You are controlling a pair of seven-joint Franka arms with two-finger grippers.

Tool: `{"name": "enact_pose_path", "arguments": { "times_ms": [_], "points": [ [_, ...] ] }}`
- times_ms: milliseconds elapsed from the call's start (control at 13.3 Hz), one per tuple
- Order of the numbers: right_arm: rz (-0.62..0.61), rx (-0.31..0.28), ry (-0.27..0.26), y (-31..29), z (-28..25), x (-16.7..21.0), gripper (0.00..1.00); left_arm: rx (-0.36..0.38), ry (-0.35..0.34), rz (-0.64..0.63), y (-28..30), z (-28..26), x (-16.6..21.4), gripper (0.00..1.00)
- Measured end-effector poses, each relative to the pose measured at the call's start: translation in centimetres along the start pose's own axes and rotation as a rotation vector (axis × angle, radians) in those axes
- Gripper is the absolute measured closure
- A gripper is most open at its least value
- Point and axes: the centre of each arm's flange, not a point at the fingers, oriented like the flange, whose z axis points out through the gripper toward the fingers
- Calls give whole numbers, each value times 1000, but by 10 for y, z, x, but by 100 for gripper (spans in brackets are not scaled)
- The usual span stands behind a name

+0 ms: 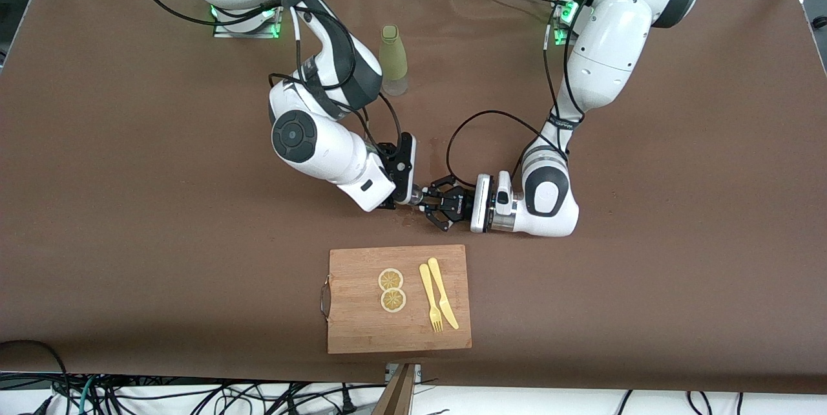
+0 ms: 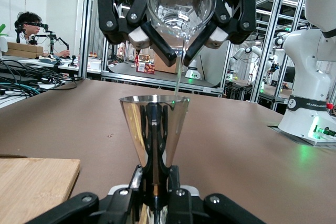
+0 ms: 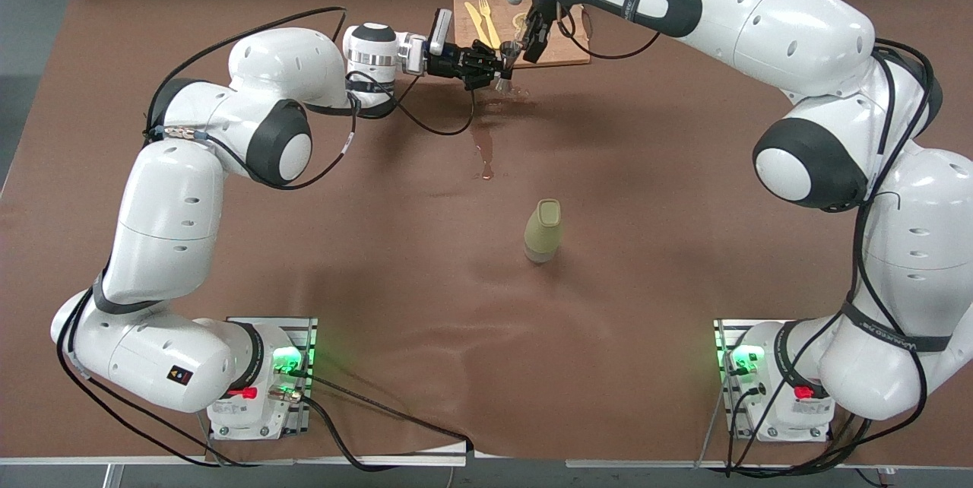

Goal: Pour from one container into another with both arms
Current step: 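Tilt the glass cup with the right gripper, pouring into the jigger, then lower the glass cup with the right gripper while the left gripper lowers the jigger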

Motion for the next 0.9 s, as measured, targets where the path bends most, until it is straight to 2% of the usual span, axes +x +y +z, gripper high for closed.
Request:
{"name": "enact_pose_path", "arguments": {
  "times_ms": [451, 676, 901],
  "points": [
    [13, -13, 18, 4, -6, -1, 87, 1, 0, 0, 0, 0, 0, 79],
    [41, -8, 73, 10, -21, -6, 87, 1, 0, 2, 0, 0, 1, 79],
    [43, 7, 174, 31, -45, -28, 87, 13, 1, 15, -4, -9, 2, 79]
  ]
}}
